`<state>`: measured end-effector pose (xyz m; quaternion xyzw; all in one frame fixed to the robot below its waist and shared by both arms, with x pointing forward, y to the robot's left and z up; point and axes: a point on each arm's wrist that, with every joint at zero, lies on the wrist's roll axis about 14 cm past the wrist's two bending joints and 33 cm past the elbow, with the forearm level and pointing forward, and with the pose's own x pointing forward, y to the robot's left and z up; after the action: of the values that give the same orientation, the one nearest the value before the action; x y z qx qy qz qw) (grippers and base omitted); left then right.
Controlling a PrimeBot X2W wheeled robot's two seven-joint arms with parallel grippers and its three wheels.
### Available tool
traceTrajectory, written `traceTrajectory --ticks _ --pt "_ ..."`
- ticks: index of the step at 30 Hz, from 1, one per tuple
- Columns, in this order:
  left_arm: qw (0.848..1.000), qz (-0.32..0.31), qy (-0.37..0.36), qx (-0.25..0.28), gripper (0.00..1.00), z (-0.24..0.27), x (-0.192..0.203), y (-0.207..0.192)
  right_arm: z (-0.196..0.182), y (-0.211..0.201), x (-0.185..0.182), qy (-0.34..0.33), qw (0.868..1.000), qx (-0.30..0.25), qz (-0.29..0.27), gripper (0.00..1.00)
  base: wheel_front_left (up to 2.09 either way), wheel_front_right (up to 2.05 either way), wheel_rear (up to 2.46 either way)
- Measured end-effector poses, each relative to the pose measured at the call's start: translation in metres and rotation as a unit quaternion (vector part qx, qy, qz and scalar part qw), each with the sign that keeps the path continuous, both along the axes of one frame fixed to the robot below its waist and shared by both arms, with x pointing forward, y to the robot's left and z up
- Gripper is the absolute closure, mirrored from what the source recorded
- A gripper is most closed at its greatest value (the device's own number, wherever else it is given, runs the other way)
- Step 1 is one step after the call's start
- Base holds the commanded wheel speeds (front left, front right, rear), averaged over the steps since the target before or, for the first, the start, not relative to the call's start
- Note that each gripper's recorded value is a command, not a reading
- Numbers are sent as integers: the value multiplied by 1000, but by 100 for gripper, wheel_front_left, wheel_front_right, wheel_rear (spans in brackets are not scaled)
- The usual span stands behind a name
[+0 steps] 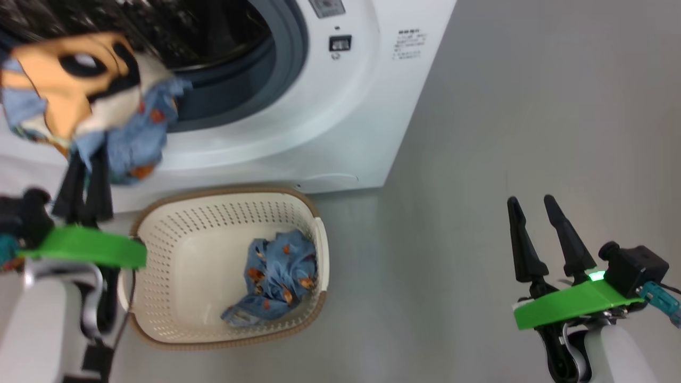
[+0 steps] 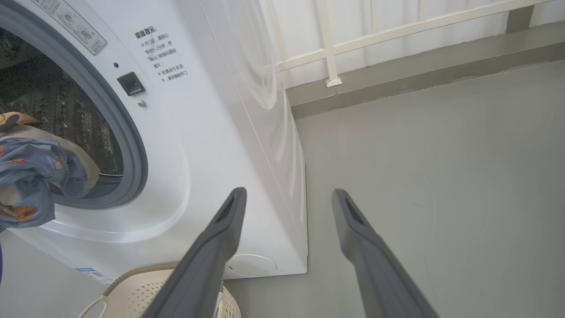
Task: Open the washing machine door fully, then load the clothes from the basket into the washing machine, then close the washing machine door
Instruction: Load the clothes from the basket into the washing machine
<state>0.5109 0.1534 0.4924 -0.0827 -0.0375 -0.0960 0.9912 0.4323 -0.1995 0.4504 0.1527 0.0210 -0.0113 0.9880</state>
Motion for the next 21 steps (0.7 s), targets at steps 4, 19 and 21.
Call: traceTrajectory --ticks 4,19,21 --pt "1000 -17 -4 7 100 -3 31 -10 -8 -3 7 7 1000 2 -8 0 0 0 0" --pt "999 -31 29 12 100 -34 133 -33 -28 -27 18 25 999 7 -42 0 0 0 0" --pt "999 -33 27 12 100 -33 144 -36 -31 -30 16 31 998 6 -47 0 0 0 0"
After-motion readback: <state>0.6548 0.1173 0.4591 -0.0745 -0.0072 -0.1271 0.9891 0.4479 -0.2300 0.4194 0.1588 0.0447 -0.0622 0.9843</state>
